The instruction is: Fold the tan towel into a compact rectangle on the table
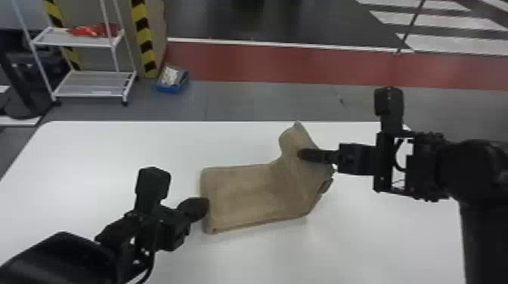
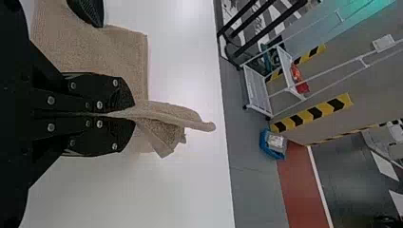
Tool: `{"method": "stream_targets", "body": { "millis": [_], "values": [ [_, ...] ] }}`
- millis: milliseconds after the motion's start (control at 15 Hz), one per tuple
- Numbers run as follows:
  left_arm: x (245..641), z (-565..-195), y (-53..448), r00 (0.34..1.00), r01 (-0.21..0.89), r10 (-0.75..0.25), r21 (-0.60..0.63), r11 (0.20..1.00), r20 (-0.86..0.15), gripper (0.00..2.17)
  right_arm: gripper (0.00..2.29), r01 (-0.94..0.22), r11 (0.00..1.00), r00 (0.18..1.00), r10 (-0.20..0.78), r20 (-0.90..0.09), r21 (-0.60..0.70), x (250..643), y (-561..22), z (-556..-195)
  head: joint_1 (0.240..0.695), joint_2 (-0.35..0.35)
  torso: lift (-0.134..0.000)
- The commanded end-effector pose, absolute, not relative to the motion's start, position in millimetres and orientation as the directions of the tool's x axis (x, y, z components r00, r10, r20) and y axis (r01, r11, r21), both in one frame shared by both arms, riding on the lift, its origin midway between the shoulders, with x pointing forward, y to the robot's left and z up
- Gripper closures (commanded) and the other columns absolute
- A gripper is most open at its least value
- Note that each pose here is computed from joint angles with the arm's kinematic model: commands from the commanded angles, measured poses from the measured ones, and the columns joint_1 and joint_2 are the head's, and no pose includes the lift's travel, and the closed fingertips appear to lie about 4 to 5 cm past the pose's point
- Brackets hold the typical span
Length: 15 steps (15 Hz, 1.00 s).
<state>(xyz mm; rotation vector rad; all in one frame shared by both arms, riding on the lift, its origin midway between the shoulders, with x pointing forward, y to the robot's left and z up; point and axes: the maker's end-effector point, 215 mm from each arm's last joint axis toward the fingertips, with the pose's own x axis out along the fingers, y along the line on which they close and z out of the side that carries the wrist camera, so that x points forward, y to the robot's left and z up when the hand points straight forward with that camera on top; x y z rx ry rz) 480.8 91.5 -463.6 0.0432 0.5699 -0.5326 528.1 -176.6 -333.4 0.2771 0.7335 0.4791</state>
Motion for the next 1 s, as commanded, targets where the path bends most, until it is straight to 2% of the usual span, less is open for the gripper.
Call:
{"method": "stream_targets", "body": {
  "millis": [0, 333, 933],
  "values": [
    [479.3, -462.1, 86.3, 0.708, 0.498, -0.477, -0.11, 0.86, -0.52, 1.35, 1.21, -0.343, 0.843, 0.629, 0.534, -0.565, 0.415, 526.1, -157.3, -332.2, 0.695, -0.098, -0.124],
    [477.7, -460.6, 80.6, 0.704, 0.506, -0.487, -0.116, 0.854, -0.517, 1.35, 1.21, -0.396, 0.827, 0.595, 0.562, -0.575, 0.399, 527.0, -103.6, -336.9, 0.695, -0.059, -0.124],
    [483.7, -452.2, 80.7, 0.712, 0.507, -0.498, -0.128, 0.852, -0.495, 1.35, 1.21, -0.423, 0.834, 0.518, 0.544, -0.66, 0.355, 529.0, -56.4, -380.7, 0.695, 0.013, -0.124]
  ]
}}
